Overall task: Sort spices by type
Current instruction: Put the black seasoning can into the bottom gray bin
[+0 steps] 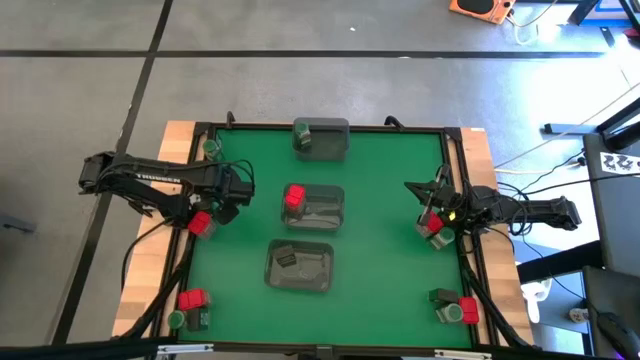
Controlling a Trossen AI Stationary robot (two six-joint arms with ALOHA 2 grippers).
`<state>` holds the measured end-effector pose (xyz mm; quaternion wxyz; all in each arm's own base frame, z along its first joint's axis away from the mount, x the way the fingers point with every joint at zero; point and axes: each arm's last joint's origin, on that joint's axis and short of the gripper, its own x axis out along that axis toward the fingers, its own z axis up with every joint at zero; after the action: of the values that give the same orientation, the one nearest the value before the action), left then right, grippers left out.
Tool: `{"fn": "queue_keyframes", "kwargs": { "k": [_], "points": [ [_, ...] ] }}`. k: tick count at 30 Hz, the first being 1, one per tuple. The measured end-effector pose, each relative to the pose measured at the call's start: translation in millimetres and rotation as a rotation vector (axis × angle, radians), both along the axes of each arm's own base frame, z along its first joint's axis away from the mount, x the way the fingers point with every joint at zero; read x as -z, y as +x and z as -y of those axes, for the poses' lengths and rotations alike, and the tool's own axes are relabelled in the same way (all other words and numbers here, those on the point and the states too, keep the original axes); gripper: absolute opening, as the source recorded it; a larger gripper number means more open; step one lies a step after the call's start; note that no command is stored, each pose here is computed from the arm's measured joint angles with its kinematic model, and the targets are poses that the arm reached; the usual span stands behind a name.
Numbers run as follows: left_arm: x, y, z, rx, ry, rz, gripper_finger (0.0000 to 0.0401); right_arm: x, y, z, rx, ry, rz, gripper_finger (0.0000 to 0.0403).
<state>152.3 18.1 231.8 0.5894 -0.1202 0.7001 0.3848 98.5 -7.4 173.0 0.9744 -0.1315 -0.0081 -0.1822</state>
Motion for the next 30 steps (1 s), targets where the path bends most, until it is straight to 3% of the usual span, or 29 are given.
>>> {"fn": "queue_keyframes", "kwargs": {
  "k": [10,19,30],
  "points": [
    [0,-3,-7,0.022,-0.147,-0.033,0.0382,0,0,0,0.0,0.003,0.002,0.0005],
    [22,-16,-6,-0.005,-0.164,-0.133,0.0382,0,0,0,-0.001,0.003,0.002,0.0005],
    [40,-22,-11,0.04,-0.195,-0.153,0.0381,0,0,0,-0.001,0.015,0.008,0.0005]
  ]
}}
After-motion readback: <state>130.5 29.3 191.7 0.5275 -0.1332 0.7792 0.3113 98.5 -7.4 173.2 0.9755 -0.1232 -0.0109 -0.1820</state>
